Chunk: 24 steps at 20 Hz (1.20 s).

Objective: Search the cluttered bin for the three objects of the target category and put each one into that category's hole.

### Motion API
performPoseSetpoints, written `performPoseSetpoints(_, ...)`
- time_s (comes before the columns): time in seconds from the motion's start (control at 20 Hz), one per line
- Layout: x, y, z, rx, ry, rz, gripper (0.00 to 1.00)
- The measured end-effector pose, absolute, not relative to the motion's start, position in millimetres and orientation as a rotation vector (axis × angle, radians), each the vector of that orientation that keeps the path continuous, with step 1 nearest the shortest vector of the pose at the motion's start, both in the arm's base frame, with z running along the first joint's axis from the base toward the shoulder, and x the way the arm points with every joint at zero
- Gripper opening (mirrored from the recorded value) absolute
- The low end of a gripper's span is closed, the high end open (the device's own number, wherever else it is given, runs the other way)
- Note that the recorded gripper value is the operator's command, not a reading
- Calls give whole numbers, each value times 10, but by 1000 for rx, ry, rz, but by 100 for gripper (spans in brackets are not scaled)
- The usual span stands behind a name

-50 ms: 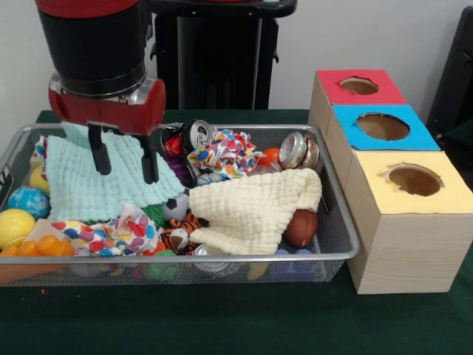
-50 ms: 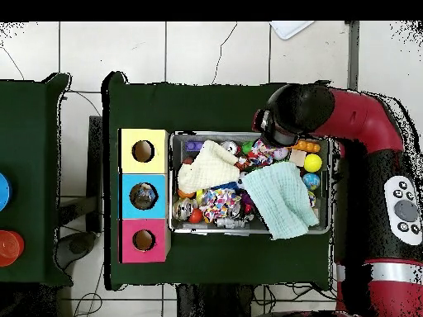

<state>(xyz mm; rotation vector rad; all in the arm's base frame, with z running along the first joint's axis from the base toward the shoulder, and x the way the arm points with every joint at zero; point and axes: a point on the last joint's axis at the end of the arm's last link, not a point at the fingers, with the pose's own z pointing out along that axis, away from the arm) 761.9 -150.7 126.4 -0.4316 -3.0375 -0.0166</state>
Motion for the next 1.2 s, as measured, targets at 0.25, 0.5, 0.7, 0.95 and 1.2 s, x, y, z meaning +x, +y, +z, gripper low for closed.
performPoseSetpoints(0.25,7456,-1585,1090,-396,-3045,38,100)
performPoseSetpoints(0.5,7159,-1737,977,-382,-3020,66,100)
performPoseSetpoints(0.7,6818,-1922,911,-388,-2968,80,100)
performPoseSetpoints(0.95,6482,-2180,705,-399,-2942,95,100)
performPoseSetpoints(1.2,6317,-2358,216,-390,-3011,98,100)
